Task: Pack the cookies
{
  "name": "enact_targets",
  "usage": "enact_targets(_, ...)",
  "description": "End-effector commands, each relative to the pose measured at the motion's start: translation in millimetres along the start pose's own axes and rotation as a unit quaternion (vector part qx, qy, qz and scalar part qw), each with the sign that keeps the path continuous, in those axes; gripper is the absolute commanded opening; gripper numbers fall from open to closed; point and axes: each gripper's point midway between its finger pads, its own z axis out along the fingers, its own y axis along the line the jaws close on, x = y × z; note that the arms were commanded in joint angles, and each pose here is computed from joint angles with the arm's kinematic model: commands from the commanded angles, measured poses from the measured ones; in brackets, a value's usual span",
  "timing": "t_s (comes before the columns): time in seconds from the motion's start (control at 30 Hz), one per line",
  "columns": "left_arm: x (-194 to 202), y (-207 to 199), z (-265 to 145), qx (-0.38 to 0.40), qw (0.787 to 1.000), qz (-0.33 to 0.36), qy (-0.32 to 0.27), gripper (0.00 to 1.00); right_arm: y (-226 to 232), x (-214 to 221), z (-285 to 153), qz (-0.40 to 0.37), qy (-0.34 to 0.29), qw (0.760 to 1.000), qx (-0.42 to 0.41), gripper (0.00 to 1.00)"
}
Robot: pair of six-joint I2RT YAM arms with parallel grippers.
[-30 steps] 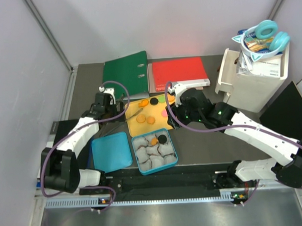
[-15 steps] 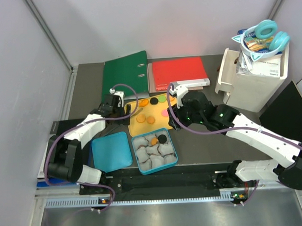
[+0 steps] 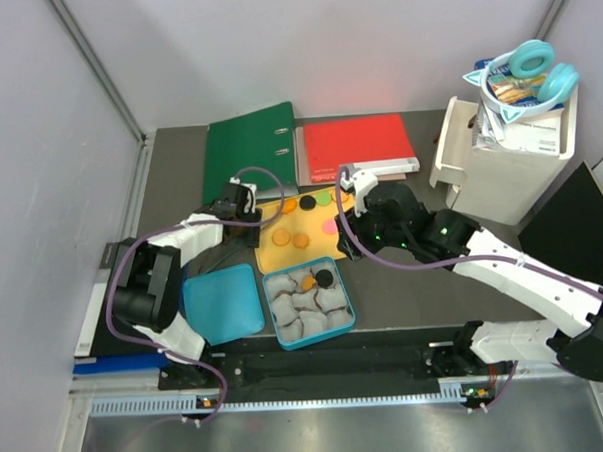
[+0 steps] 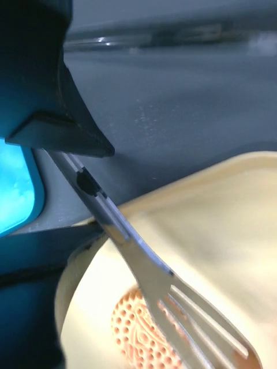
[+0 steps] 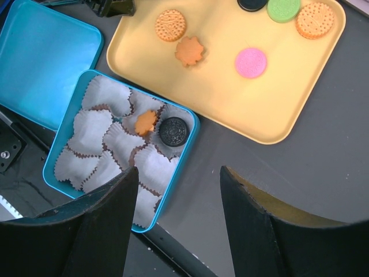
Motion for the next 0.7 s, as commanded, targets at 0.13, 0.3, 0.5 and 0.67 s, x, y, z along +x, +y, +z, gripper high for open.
enact_targets(0.13,-31,2,-8,-0.009,0.999,0.003,-0.039,0.47,-5,-13,-8,0.007,-0.029,1.0,0.007,0.59)
enact_targets(0.3,-38,2,-16,-0.01,0.999,0.003,-0.05,0.45,-3,-14,-7,0.008,-0.029,1.0,0.004,0.59)
enact_targets(0.5,-54,1,-29,-0.006,0.997,0.004,-0.072,0.39,-2,-14,-5,0.008,-0.026,1.0,0.003,0.59)
enact_targets(0.67,-59,-1,-35,-0.002,0.997,0.005,-0.079,0.35,-2,-14,-4,0.007,-0.025,1.0,0.001,0.59)
